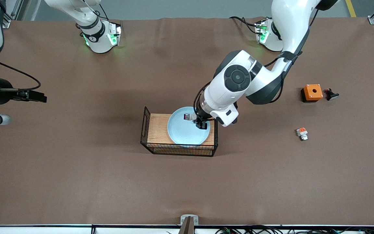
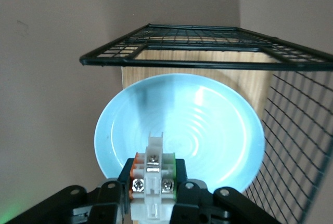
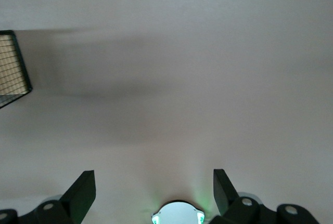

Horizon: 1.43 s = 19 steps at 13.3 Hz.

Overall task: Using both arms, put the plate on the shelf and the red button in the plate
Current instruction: 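Lower the red-capped button onto the plate and open the left gripper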

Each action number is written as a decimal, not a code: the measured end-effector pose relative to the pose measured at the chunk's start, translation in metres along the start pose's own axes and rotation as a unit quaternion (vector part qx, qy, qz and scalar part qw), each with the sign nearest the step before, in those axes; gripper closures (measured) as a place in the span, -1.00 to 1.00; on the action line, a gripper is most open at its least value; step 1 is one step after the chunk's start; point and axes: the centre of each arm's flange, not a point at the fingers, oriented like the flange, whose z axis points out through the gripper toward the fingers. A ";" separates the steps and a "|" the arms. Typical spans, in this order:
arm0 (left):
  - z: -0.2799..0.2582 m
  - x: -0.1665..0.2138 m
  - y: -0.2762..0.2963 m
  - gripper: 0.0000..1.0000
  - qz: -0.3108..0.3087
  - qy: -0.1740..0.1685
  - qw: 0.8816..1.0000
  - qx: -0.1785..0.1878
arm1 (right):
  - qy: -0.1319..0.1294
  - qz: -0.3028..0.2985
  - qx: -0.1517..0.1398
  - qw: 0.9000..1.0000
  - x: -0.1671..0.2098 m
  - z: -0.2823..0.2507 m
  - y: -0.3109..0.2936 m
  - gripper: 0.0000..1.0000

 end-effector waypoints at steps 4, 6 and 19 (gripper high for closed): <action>0.035 -0.008 0.000 0.32 -0.005 0.012 1.000 -0.018 | 0.001 -0.005 -0.009 1.000 0.002 0.004 -0.002 -1.00; 0.049 -0.005 0.004 0.32 -0.008 0.012 1.000 -0.019 | 0.001 -0.004 -0.015 1.000 0.002 0.004 0.000 -1.00; 0.037 -0.012 0.014 -0.60 0.000 -0.002 0.999 -0.053 | -0.027 0.005 -0.018 0.999 -0.048 -0.033 0.006 -1.00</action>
